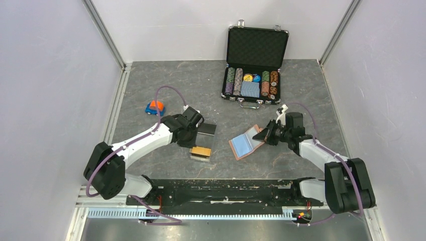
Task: Put the credit cards into the card holder
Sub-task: Place the card holder at the center of the board.
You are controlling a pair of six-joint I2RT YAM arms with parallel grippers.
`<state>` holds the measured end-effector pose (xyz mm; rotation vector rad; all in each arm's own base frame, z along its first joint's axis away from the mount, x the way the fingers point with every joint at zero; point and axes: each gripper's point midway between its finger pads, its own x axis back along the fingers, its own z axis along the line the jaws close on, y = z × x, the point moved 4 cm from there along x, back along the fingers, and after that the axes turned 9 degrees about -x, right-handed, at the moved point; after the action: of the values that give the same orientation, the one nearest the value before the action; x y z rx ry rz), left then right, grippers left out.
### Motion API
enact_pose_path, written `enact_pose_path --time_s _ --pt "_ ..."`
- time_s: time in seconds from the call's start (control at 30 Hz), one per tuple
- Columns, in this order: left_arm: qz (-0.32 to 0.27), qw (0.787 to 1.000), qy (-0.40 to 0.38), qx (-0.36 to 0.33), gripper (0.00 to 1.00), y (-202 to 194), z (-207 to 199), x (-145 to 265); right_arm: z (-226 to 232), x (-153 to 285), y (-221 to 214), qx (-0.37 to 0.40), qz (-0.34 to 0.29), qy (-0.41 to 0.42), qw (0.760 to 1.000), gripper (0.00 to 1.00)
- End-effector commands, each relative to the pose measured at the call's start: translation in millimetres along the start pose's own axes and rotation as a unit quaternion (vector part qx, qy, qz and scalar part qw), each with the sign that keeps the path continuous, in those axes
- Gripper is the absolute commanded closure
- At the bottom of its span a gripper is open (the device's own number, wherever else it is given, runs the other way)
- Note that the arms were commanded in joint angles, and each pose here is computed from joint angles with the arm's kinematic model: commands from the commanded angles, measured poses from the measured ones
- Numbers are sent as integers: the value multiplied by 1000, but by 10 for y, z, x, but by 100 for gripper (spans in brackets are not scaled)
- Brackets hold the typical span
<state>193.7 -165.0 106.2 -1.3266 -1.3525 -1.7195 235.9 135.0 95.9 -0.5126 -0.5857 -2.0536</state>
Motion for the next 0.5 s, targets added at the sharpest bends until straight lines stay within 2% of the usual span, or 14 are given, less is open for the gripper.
enact_pose_path --time_s 0.0,0.13,0.23,0.37,0.47 --pt "-50 998 6 43 98 223 16 79 -33 -4 66 -25 -70 19 997 100" --pt "-49 998 1 26 98 278 2 51 -322 0 -111 -54 -79 -19 995 99" --pt "-43 999 -6 14 98 305 -29 15 -460 27 -222 -60 -71 -45 995 77" --pt "-42 999 -10 7 98 337 -43 18 -538 140 -209 -28 -78 -97 992 46" --pt "-46 999 -17 4 98 356 -55 42 -542 273 -97 11 -98 -144 985 28"
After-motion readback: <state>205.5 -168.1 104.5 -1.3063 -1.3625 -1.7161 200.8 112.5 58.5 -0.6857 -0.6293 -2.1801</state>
